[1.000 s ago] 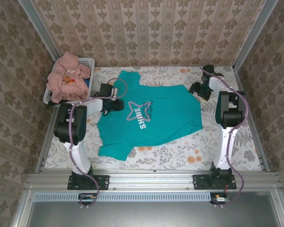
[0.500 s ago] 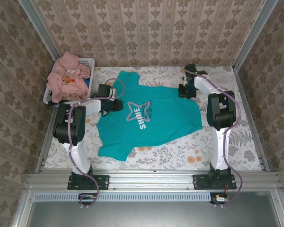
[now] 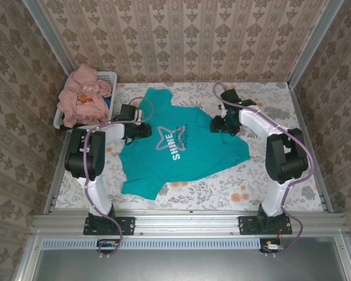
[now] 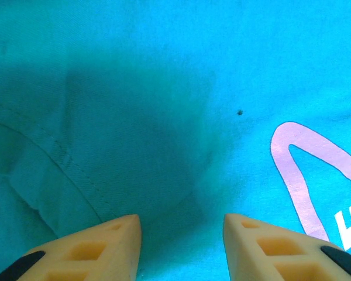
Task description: Fold and stack the t-shirts
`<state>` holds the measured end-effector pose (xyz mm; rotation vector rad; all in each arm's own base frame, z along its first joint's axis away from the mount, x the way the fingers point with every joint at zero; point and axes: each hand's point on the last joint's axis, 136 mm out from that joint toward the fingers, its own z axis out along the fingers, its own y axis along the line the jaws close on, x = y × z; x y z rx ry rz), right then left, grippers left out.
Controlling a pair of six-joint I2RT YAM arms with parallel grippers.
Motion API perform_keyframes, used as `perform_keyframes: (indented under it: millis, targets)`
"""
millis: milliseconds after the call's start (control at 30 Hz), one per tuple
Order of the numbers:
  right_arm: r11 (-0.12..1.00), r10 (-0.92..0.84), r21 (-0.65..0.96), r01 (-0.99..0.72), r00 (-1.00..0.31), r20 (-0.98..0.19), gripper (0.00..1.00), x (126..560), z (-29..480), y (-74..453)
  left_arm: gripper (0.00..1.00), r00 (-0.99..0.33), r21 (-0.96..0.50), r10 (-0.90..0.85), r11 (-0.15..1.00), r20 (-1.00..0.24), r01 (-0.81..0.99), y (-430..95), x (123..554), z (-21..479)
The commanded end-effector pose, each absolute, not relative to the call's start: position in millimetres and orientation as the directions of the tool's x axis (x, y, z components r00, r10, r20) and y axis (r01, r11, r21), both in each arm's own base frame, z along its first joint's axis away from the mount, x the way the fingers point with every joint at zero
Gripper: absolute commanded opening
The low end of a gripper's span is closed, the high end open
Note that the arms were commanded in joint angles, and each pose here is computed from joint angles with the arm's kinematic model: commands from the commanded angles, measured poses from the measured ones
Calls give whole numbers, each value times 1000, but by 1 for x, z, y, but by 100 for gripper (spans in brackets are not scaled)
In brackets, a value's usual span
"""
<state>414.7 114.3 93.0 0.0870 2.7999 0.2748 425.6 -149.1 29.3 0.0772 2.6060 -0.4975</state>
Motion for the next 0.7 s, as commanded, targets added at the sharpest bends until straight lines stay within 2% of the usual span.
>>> perform_keyframes:
  millis: [0, 133, 333, 433, 533, 667]
  targets:
    - [974, 130, 218, 60, -939, -320, 60, 435, 84, 110, 43, -933, -342, -48, 936, -358, 83, -141, 400, 8]
    - [945, 111, 328, 15, -955, -276, 59, 446, 69, 136, 43, -933, -340, -49, 937, -356, 80, -140, 399, 7]
    - [961, 81, 276, 7, -963, -257, 48, 457, 49, 139, 43, -934, -345, -54, 935, -353, 76, -140, 399, 7]
    - [970, 74, 241, 12, -966, -248, 39, 459, 44, 137, 43, -935, -346, -55, 935, -351, 75, -140, 400, 7]
    - [981, 76, 190, 29, -967, -244, 23, 459, 43, 128, 43, -934, -349, -63, 934, -351, 68, -138, 401, 7]
    - [991, 86, 122, 52, -952, -294, 0, 463, 66, 112, 43, -935, -352, -71, 934, -347, 60, -135, 402, 8]
